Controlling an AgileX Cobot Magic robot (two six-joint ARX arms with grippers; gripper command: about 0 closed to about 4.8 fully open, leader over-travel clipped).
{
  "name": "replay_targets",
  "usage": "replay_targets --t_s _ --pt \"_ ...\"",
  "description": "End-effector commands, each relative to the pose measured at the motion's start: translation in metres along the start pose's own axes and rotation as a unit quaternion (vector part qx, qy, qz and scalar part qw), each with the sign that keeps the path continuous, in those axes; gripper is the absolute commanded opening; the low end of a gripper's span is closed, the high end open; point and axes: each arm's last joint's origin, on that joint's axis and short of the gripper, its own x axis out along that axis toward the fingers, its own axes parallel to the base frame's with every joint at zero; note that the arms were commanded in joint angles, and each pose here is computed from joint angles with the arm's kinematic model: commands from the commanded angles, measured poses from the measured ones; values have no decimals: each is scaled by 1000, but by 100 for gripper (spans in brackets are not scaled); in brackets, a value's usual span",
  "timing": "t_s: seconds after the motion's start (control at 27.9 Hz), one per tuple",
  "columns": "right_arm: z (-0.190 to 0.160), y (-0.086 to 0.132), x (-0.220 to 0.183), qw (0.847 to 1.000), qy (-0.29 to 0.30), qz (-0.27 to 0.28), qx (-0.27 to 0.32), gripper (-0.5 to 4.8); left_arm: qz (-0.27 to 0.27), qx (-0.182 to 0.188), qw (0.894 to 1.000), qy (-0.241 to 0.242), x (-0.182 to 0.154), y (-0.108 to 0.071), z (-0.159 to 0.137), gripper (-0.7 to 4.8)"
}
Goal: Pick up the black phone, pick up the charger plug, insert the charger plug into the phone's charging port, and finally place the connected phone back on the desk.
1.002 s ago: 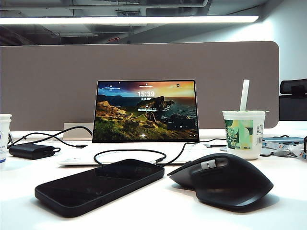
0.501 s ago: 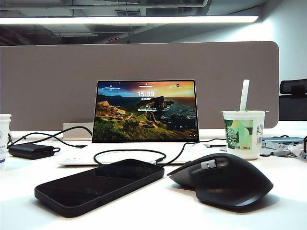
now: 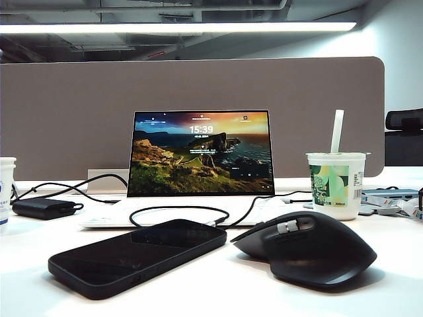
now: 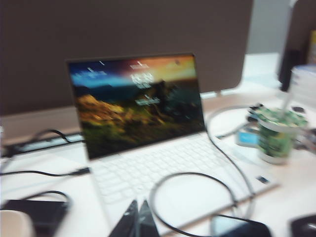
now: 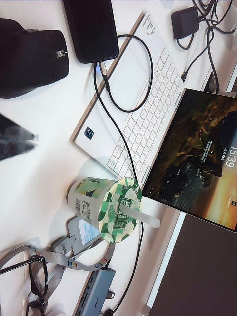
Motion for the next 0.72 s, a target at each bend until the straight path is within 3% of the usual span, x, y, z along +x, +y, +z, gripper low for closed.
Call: replay_targets --t_s 0.04,0.21,0.43,0.72 --pt "3 0 -1 1000 -10 -4 -1 0 33 16 999 -16 0 6 4 -6" --pt "3 0 -1 1000 -10 -5 -1 0 100 23 994 -19 -1 18 5 -6" --pt "3 0 -1 1000 -10 -4 -1 0 193 33 980 -23 -6 35 6 -6" --pt "3 0 -1 1000 -10 -5 -1 0 222 13 975 -21 -11 48 0 -5"
